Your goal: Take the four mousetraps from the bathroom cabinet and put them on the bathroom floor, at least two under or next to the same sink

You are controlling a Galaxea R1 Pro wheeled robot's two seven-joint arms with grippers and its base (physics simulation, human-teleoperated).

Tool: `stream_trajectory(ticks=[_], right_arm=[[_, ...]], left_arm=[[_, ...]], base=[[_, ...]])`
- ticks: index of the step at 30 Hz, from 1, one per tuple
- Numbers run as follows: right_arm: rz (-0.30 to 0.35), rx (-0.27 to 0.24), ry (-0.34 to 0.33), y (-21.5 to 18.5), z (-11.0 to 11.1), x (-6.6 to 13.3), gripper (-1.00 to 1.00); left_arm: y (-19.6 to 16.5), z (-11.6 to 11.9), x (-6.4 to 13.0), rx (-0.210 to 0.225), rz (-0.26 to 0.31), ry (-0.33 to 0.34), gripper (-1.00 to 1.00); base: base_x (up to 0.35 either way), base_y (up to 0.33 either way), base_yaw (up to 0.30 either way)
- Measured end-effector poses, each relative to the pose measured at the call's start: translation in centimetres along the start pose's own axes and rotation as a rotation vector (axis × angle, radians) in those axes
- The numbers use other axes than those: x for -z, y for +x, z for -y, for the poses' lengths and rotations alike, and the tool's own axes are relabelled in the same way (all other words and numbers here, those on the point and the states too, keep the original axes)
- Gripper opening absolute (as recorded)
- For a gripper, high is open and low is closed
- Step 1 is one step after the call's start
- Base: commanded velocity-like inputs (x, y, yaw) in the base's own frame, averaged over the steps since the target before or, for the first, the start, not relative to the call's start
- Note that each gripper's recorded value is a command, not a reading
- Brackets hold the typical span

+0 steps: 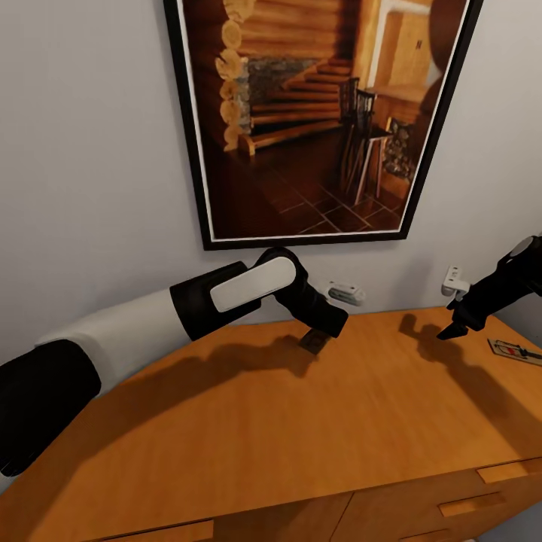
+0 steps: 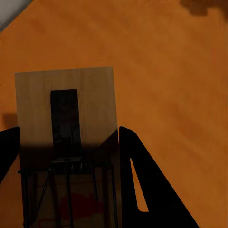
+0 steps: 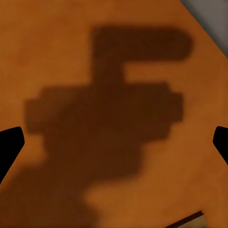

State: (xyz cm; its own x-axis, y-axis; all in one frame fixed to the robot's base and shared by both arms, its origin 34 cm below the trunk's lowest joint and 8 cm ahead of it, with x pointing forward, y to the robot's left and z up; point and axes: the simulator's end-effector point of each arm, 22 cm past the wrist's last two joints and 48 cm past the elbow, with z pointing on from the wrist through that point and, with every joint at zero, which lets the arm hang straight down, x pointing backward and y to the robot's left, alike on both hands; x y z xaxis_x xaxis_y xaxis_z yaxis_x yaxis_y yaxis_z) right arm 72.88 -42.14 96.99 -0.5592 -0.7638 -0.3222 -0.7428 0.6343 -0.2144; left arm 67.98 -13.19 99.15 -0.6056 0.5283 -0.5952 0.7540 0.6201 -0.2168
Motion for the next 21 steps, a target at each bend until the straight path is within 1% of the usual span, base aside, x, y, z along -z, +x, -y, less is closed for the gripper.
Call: stream_trajectory(ticks=[3, 21], right_arm=[[0.000, 0.000, 0.000, 0.0, 0.0, 0.0, 1.00], [-0.004, 0.001, -0.002, -1.1, 0.7, 2.6, 1.00]], left_arm=[[0.0, 0.0, 0.0, 0.001, 0.000, 0.000, -1.00], [-1.9, 0.6, 2.3, 0.001, -0.003, 0.002, -1.00]], base=[[0.000, 0.000, 0.000], [0.000, 0.000, 0.000]])
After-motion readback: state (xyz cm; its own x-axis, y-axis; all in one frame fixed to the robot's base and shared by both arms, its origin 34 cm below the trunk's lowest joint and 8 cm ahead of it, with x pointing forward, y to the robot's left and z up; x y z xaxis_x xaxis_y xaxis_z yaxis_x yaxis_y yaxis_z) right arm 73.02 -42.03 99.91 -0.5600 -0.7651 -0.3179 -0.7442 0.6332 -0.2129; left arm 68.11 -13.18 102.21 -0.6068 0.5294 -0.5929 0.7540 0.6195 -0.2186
